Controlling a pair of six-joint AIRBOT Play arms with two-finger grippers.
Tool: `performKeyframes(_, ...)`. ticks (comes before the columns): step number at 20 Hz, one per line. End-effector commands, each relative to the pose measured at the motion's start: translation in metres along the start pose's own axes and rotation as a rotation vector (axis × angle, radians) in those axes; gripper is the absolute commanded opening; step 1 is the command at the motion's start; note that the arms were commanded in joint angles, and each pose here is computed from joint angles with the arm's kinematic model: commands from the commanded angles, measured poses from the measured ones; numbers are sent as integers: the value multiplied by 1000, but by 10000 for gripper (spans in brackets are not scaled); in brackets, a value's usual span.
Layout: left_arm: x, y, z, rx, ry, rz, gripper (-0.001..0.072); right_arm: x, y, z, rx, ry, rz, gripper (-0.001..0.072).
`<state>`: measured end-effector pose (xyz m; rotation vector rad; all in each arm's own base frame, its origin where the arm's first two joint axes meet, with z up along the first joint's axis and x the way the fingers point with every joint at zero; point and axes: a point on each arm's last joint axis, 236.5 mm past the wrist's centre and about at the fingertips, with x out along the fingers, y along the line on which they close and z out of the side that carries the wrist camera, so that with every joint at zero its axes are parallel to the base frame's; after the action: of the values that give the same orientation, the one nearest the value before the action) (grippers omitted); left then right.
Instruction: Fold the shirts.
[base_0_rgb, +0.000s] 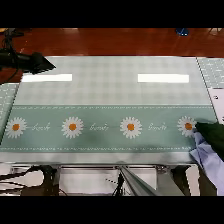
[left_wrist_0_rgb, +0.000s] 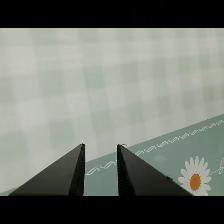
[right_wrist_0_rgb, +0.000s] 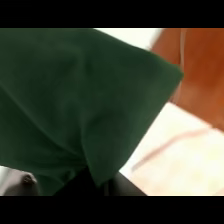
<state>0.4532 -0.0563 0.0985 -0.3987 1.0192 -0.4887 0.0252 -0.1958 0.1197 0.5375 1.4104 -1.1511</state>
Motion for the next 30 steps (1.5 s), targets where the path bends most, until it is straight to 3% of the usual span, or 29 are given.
performKeyframes(1,11,19,8,17,-24,23,261,22,-29,-27,45,123,-105,22)
performKeyframes(8,-5,50,26,-24,-114,80,261,40,-71,-42,64,182,-239,25)
performKeyframes(9,-8,54,26,-31,-119,84,261,42,-74,-43,57,189,-255,53)
performKeyframes(12,-12,60,27,-43,-127,93,261,49,-70,-42,41,190,-250,371)
performKeyframes(13,-13,61,27,-39,-127,93,261,51,-69,-41,37,185,-244,442)
performKeyframes(15,-13,60,26,-36,-123,91,262,53,-64,-32,32,146,-223,443)
performKeyframes(18,-17,47,24,7,-109,77,278,57,13,14,-109,-47,67,440)
performKeyframes(23,-25,-6,23,279,-77,136,280,-33,190,71,-498,-494,498,440)
performKeyframes(25,-13,-37,2,381,11,141,482,-91,252,72,-525,-669,677,441)
performKeyframes(26,-4,-54,-14,425,76,138,489,-119,278,67,-531,-744,768,441)
performKeyframes(28,14,-74,-45,474,200,188,490,-145,321,40,-564,-734,892,475)
performKeyframes(30,23,-75,-60,515,263,350,489,-128,354,-1,-723,-599,883,490)
